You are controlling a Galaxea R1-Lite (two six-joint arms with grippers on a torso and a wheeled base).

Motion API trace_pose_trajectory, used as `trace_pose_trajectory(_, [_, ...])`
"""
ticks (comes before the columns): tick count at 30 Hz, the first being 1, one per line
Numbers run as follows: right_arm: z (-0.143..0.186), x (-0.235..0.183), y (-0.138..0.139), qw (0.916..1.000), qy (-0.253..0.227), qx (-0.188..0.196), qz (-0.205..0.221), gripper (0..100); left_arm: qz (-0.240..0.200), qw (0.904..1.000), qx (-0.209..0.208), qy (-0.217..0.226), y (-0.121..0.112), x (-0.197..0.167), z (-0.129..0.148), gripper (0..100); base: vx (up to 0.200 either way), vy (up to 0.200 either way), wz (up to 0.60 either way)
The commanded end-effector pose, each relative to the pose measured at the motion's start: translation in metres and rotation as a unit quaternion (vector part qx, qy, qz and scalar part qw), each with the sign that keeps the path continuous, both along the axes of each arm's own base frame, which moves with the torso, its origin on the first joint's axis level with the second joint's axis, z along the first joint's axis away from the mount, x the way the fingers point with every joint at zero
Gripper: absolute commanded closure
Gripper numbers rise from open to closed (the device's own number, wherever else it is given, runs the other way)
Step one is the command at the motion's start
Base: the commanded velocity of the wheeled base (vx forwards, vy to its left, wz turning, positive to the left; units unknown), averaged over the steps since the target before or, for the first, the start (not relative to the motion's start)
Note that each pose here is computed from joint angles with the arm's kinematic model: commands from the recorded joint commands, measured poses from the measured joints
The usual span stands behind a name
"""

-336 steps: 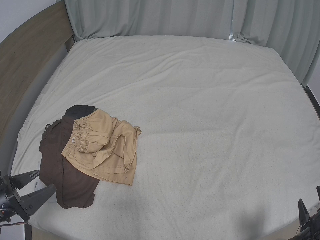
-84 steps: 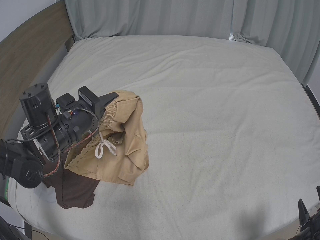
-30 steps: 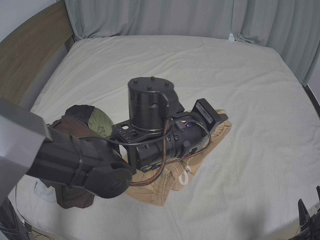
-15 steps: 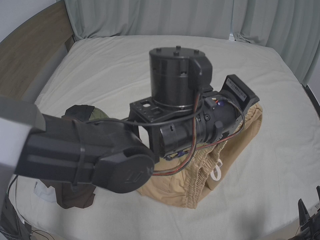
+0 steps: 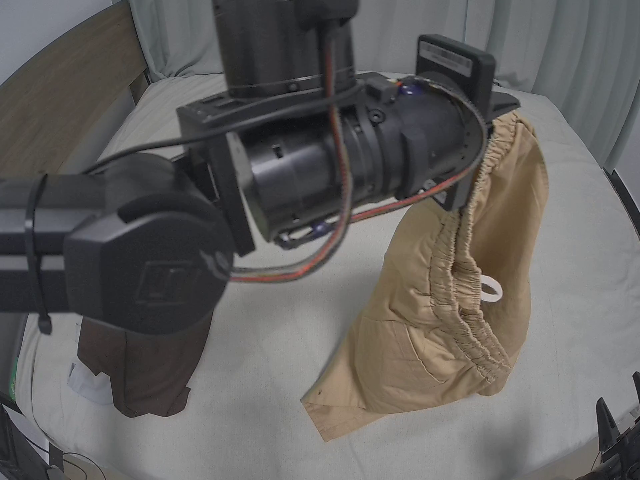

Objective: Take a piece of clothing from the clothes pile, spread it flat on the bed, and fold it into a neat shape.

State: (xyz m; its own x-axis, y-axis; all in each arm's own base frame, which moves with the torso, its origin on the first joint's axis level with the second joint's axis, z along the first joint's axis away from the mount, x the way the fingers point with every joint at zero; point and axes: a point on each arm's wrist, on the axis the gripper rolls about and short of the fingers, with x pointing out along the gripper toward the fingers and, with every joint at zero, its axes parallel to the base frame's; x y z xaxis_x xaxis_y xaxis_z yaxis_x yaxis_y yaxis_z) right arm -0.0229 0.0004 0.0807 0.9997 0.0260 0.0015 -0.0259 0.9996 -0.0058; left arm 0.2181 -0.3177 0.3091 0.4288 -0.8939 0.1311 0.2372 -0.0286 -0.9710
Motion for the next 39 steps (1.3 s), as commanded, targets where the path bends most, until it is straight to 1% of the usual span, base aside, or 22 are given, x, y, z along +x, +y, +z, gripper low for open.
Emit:
trace_pose_trajectory(1, [-0.005, 0.000, 0.000, 1.0000, 0.001, 0.000, 0.000, 0, 0.033, 0.9994, -0.009, -0.004, 0.047, 0.000, 0.014, 100, 0.000, 0.000, 0.00])
trace_pose_trajectory(2, [-0.005, 0.000, 0.000, 1.0000, 0.001, 0.000, 0.000, 0, 0.043, 0.9991, 0.001, 0.000, 0.055, 0.003, 0.009, 100, 0.000, 0.000, 0.00])
trace_pose_trajectory(3, [-0.005, 0.000, 0.000, 1.0000, 0.001, 0.000, 0.000, 0, 0.046, 0.9989, 0.003, 0.002, 0.057, 0.003, 0.007, 100, 0.000, 0.000, 0.00])
trace_pose_trajectory(4, [-0.005, 0.000, 0.000, 1.0000, 0.001, 0.000, -0.001, 0, 0.059, 0.9980, 0.020, 0.010, 0.069, 0.005, -0.004, 100, 0.000, 0.000, 0.00])
trace_pose_trajectory(7, [-0.005, 0.000, 0.000, 1.0000, 0.001, 0.000, -0.001, 0, 0.059, 0.9974, 0.039, 0.011, 0.084, 0.003, -0.018, 100, 0.000, 0.000, 0.00])
trace_pose_trajectory(8, [-0.005, 0.000, 0.000, 1.0000, 0.001, 0.000, 0.000, 0, 0.059, 0.9971, 0.049, 0.002, 0.094, 0.004, -0.027, 100, 0.000, 0.000, 0.00])
trace_pose_trajectory(9, [-0.005, 0.000, 0.000, 1.0000, 0.001, 0.000, -0.001, 0, 0.057, 0.9971, 0.050, -0.001, 0.096, 0.003, -0.028, 100, 0.000, 0.000, 0.00])
trace_pose_trajectory(10, [-0.005, 0.000, 0.000, 1.0000, 0.001, 0.000, -0.001, 0, 0.051, 0.9971, 0.056, -0.009, 0.104, 0.002, -0.037, 100, 0.000, 0.000, 0.00])
trace_pose_trajectory(12, [-0.005, 0.000, 0.000, 1.0000, 0.001, 0.001, -0.001, 0, 0.044, 0.9973, 0.056, -0.016, 0.111, 0.000, -0.047, 100, 0.000, 0.000, 0.00])
trace_pose_trajectory(14, [-0.005, 0.000, 0.000, 1.0000, 0.001, 0.000, -0.001, 0, 0.042, 0.9973, 0.057, -0.017, 0.113, 0.000, -0.052, 100, 0.000, 0.000, 0.00])
trace_pose_trajectory(16, [-0.005, 0.000, 0.000, 1.0000, 0.001, 0.000, 0.000, 0, 0.043, 0.9963, 0.069, -0.029, 0.117, -0.003, -0.063, 100, 0.000, 0.000, 0.00])
trace_pose_trajectory(19, [-0.005, 0.000, 0.000, 1.0000, 0.001, 0.000, -0.001, 0, 0.050, 0.9920, 0.103, -0.053, 0.122, -0.003, -0.078, 100, 0.000, 0.000, 0.00])
trace_pose_trajectory(22, [-0.005, 0.000, 0.000, 1.0000, 0.001, 0.000, -0.001, 0, 0.057, 0.9889, 0.119, -0.069, 0.127, -0.002, -0.087, 100, 0.000, 0.000, 0.00])
trace_pose_trajectory(26, [-0.005, 0.000, 0.000, 1.0000, 0.001, 0.000, -0.001, 0, 0.065, 0.9880, 0.120, -0.072, 0.133, -0.002, -0.092, 100, 0.000, 0.000, 0.00])
trace_pose_trajectory(28, [-0.005, 0.000, 0.000, 1.0000, 0.001, 0.000, -0.001, 0, 0.070, 0.9867, 0.130, -0.070, 0.137, -0.002, -0.098, 100, 0.000, 0.000, 0.00])
trace_pose_trajectory(30, [-0.005, 0.000, 0.000, 1.0000, 0.001, 0.000, -0.001, 0, 0.073, 0.9828, 0.151, -0.079, 0.141, -0.003, -0.106, 100, 0.000, 0.000, 0.00])
trace_pose_trajectory(32, [-0.005, 0.000, 0.000, 1.0000, 0.001, 0.000, -0.001, 0, 0.079, 0.9766, 0.178, -0.091, 0.147, -0.002, -0.117, 100, 0.000, 0.000, 0.00])
trace_pose_trajectory(34, [-0.005, 0.000, 0.000, 1.0000, 0.001, 0.000, -0.001, 0, 0.085, 0.9718, 0.193, -0.106, 0.151, -0.002, -0.123, 100, 0.000, 0.000, 0.00])
trace_pose_trajectory(35, [-0.005, 0.000, 0.000, 1.0000, 0.001, 0.000, -0.001, 0, 0.086, 0.9712, 0.194, -0.109, 0.152, -0.002, -0.124, 100, 0.000, 0.000, 0.00])
trace_pose_trajectory(36, [-0.005, 0.000, 0.000, 1.0000, 0.001, 0.000, -0.001, 0, 0.092, 0.9687, 0.196, -0.122, 0.155, -0.001, -0.126, 100, 0.000, 0.000, 0.00])
trace_pose_trajectory(39, [-0.005, 0.000, 0.000, 1.0000, 0.001, 0.000, -0.001, 0, 0.108, 0.9666, 0.185, -0.140, 0.161, 0.000, -0.126, 100, 0.000, 0.000, 0.00])
